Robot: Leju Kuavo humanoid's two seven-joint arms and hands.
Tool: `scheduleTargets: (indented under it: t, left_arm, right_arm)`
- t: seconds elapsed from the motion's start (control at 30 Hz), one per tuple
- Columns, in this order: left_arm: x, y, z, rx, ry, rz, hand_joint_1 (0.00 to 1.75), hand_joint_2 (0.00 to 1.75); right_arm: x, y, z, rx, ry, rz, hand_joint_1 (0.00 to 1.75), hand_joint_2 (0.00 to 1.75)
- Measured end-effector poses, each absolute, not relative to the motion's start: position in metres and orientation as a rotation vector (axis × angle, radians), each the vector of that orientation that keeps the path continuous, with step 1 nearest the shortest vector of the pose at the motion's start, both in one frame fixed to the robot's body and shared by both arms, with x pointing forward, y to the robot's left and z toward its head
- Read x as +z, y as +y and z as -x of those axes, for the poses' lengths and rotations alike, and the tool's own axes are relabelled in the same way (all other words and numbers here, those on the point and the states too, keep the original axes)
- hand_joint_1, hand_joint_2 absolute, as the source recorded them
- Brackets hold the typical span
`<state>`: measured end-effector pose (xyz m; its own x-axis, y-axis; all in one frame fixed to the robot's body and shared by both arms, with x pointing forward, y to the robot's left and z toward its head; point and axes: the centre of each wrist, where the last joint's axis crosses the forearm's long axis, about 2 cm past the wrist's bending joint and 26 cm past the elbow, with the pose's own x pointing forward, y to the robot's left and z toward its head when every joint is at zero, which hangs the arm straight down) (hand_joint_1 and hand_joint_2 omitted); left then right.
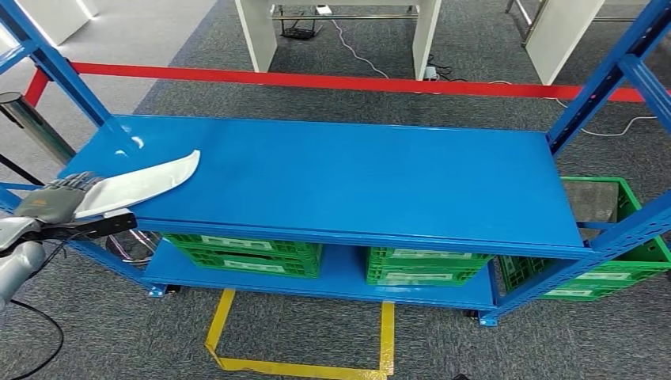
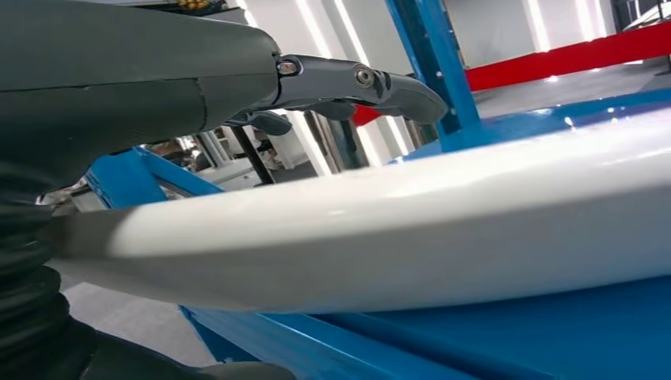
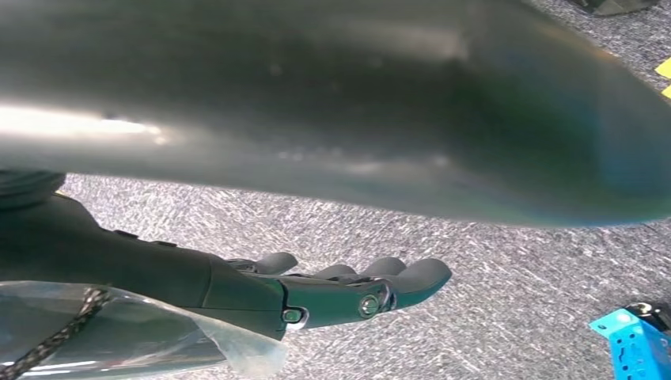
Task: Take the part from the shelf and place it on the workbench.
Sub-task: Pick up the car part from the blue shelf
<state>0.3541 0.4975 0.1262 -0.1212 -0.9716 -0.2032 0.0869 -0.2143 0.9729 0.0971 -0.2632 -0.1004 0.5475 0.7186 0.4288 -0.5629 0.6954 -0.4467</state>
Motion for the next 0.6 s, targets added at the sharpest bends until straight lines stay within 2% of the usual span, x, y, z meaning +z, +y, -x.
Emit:
scheduleTargets:
  t: [0.6]
  left_arm:
    - [0.128,0.483,-0.366,-1.458,-1.144,-1.268,0.0,1.75]
  right_arm:
    - [-0.1,-0.263,-0.098,0.787,-0.633,0.269,0.0,0.0]
